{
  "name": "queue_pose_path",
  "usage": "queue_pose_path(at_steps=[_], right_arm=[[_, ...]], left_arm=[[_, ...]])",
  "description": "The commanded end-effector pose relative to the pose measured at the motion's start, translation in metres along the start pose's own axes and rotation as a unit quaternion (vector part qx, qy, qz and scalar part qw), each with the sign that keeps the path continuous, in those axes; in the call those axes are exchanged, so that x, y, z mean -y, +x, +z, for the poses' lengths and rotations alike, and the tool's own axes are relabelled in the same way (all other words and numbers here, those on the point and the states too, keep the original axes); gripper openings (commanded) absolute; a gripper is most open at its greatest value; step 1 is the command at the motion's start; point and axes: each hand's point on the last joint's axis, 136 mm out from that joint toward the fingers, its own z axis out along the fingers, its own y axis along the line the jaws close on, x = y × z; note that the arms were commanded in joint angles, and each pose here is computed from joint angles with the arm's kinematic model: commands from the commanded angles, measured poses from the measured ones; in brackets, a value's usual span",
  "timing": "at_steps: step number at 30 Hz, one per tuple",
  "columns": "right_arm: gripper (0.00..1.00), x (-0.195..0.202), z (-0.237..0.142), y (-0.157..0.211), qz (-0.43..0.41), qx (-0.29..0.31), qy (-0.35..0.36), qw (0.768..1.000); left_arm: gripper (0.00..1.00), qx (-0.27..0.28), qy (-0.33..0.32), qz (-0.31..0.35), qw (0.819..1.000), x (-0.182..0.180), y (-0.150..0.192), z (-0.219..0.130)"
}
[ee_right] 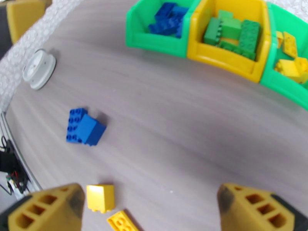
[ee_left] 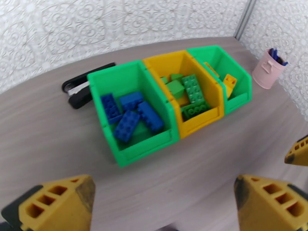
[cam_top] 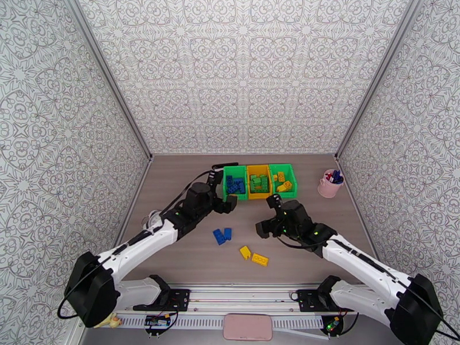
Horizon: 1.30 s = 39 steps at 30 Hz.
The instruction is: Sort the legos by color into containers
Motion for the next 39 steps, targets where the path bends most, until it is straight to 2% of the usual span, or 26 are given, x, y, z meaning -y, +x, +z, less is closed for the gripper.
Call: queue_pose_path(at_steps=[1,8,16,18,22,28,31,39], right_arm=[[0.95,-0.007,0.010,0.021,0.004,-0.027,0.030,0.999],[0.95,-0.045,0.032,0.058,-0.031,-0.088,0.044,0.995],[0.95,-0.066,0.065,0.080,-0.056,-0.151,0.079,0.984],[0.93,-0.068,0.075,0.086,-0.058,-0.163,0.081,0.982],[0.82,-0.069,0.088,0.093,-0.058,-0.181,0.086,0.978],[0.65,-0.064,0.093,0.096,-0.050,-0.174,0.095,0.979],[0.49,-0.063,0.093,0.098,-0.048,-0.173,0.096,0.979],[0.35,-0.068,0.090,0.081,-0.055,-0.142,0.087,0.984]], left_arm=[[1.00,-0.018,-0.041,-0.040,0.998,-0.031,0.014,-0.008],[1.00,-0.024,-0.080,-0.083,0.993,-0.070,0.026,-0.004],[1.00,-0.041,-0.081,-0.096,0.991,-0.074,0.035,0.004],[1.00,-0.041,-0.085,-0.096,0.991,-0.076,0.035,0.004],[1.00,-0.036,-0.097,-0.090,0.991,-0.080,0.034,0.002],[1.00,-0.027,-0.092,-0.083,0.992,-0.078,0.032,0.001],[1.00,-0.025,-0.098,-0.081,0.992,-0.078,0.032,0.000],[1.00,-0.002,-0.117,-0.069,0.991,-0.072,0.030,-0.012]])
